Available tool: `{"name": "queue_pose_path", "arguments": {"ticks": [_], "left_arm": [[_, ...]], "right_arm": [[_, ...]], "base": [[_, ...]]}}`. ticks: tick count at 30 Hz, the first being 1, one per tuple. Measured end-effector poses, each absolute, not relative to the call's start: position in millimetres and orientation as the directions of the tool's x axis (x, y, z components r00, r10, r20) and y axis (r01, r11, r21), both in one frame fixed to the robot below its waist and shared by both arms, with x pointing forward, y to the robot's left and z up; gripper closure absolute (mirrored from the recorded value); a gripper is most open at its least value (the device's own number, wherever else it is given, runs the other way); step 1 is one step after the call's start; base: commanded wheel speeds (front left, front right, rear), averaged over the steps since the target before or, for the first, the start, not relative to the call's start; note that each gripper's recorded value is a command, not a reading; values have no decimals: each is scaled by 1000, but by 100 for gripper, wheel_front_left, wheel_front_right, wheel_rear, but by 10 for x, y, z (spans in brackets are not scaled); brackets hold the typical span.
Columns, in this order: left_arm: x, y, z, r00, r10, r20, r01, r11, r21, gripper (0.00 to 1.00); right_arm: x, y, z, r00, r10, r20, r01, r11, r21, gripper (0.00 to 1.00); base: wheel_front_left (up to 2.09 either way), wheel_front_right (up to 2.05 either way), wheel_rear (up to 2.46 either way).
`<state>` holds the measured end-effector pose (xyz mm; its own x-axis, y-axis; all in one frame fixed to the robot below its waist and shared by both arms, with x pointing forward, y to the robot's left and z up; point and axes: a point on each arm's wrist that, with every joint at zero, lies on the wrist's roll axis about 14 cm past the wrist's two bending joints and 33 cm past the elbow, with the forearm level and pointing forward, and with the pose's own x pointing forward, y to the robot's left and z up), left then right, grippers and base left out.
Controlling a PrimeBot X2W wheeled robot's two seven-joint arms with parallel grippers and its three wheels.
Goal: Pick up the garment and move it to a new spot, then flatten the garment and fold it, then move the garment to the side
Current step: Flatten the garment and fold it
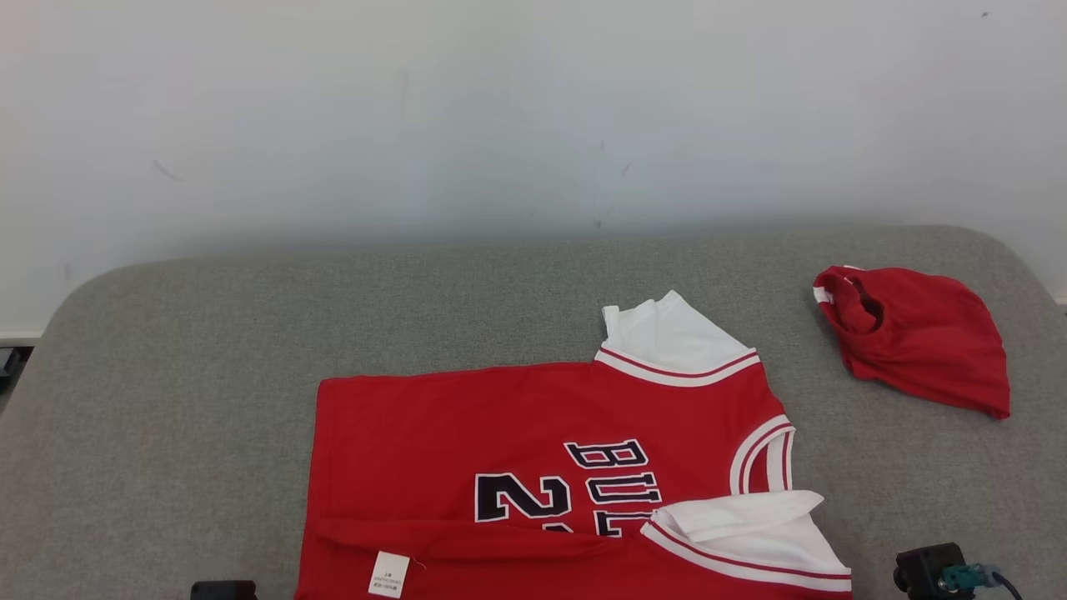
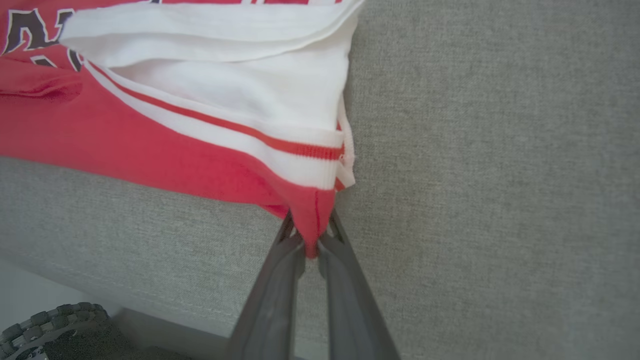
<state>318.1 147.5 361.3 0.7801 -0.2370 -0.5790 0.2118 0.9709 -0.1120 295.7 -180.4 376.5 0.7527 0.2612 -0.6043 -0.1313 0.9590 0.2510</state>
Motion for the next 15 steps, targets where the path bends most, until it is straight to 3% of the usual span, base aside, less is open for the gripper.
{"name": "queue_pose_path", "arguments": {"ticks": [2,3,11,15], "left_arm": [[3208,1489,3635,788,-226,-573,201,974,-107,49],[3221,1497,3649,792,-222,-568,197,975,-106,0],[3422,1443,3992,861,-242,-448,185,968,-167,0],[3533,1367,4275,902,-263,-343,215,961,-173,0]], "right_arm": [[2974,-1800,3801,757,267,-596,-135,957,256,21],[2996,-1809,3831,764,266,-588,-135,957,258,0],[3109,-1696,4188,819,340,-462,-123,890,438,0],[3222,-1648,4471,859,355,-368,-169,876,452,0]], "base": [[0,0,0],[0,0,0],[0,0,0],[0,0,0]]}}
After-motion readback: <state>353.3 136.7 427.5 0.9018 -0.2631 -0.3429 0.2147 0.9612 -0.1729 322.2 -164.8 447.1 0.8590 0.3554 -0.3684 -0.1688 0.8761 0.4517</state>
